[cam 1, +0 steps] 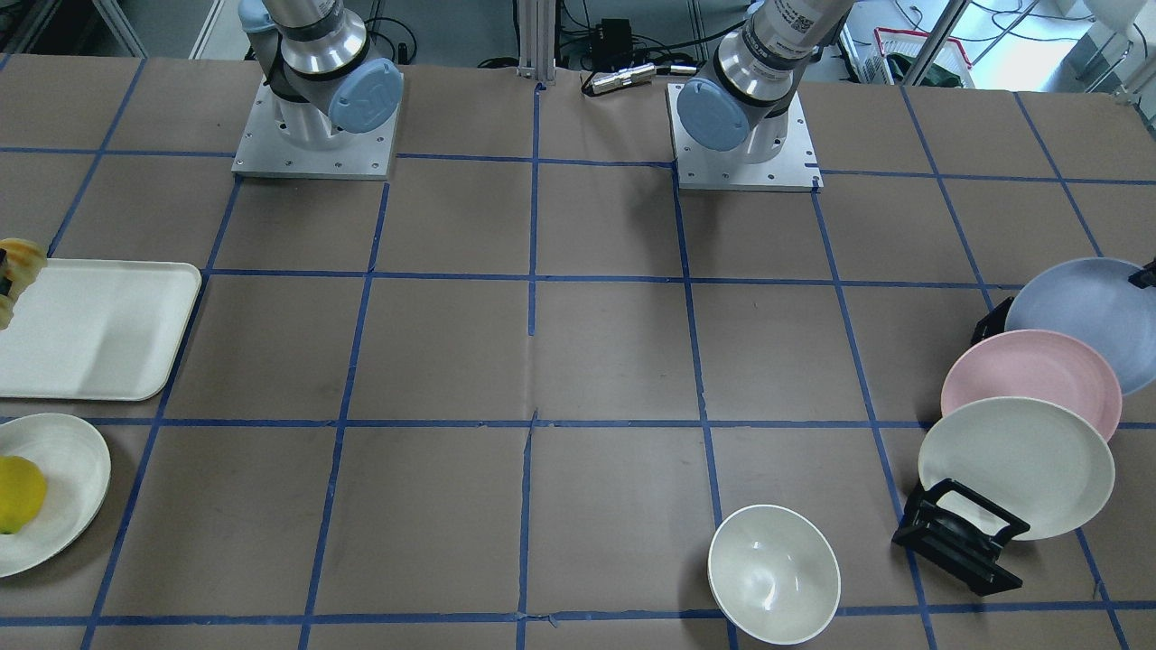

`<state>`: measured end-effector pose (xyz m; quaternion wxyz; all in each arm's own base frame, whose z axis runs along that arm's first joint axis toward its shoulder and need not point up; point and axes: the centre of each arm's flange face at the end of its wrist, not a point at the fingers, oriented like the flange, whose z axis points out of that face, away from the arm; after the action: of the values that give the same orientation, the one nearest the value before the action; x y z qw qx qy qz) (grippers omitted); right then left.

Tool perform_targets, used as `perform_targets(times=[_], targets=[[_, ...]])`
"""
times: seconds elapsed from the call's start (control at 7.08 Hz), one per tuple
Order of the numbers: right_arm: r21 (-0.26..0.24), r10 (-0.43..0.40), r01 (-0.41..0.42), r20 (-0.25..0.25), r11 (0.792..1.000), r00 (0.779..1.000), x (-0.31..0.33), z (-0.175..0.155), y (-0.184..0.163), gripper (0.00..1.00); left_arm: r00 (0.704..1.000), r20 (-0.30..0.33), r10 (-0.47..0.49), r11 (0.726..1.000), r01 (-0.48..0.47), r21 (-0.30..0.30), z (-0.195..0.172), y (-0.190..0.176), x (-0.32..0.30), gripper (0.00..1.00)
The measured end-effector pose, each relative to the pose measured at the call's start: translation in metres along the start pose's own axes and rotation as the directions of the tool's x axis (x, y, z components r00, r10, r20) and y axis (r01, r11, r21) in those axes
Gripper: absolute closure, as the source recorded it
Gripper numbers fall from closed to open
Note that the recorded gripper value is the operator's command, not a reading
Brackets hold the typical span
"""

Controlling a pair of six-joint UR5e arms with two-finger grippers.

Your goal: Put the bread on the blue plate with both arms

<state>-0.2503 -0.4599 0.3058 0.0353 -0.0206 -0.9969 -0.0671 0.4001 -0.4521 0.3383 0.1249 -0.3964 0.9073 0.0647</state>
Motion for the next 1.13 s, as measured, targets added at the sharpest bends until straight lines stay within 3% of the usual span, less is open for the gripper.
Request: perform_targets(times=[0.14, 0.42, 0.71, 0.85, 0.99, 1.13], targets=[[0.007, -0.033, 0.033, -0.007, 0.999, 0.999, -0.031, -0.019, -0.002, 1.0, 1.0, 0.015, 0.002, 1.0, -0.002, -0.012, -0.018, 0.002, -0.007, 1.0], [0.043, -0.095, 0.096, -0.038, 0.994, 0.995, -0.091, -0.054, -0.01, 1.0, 0.994, 0.11, -0.004, 0.999, 0.007, -0.032, -0.054, 0.005, -0.035, 1.0], [0.062, -0.105, 0.105, -0.017, 0.992, 0.994, -0.124, -0.075, -0.015, 1.0, 0.989, 0.146, -0.019, 0.999, 0.024, -0.034, -0.09, 0.015, -0.067, 1.0], [0.064, -0.1, 0.1, -0.005, 0.993, 0.995, -0.135, -0.079, -0.016, 1.0, 0.996, 0.086, 0.006, 1.0, -0.004, -0.03, -0.118, 0.028, -0.071, 1.0], [0.061, -0.104, 0.103, 0.0, 0.993, 0.995, -0.143, -0.081, -0.017, 1.0, 0.997, -0.023, 0.068, 0.997, -0.068, -0.02, -0.146, 0.042, -0.066, 1.0], [0.055, -0.106, 0.106, 0.004, 0.993, 0.994, -0.146, -0.081, -0.017, 1.0, 0.974, -0.164, 0.158, 0.987, -0.161, -0.005, -0.165, 0.058, -0.049, 1.0]])
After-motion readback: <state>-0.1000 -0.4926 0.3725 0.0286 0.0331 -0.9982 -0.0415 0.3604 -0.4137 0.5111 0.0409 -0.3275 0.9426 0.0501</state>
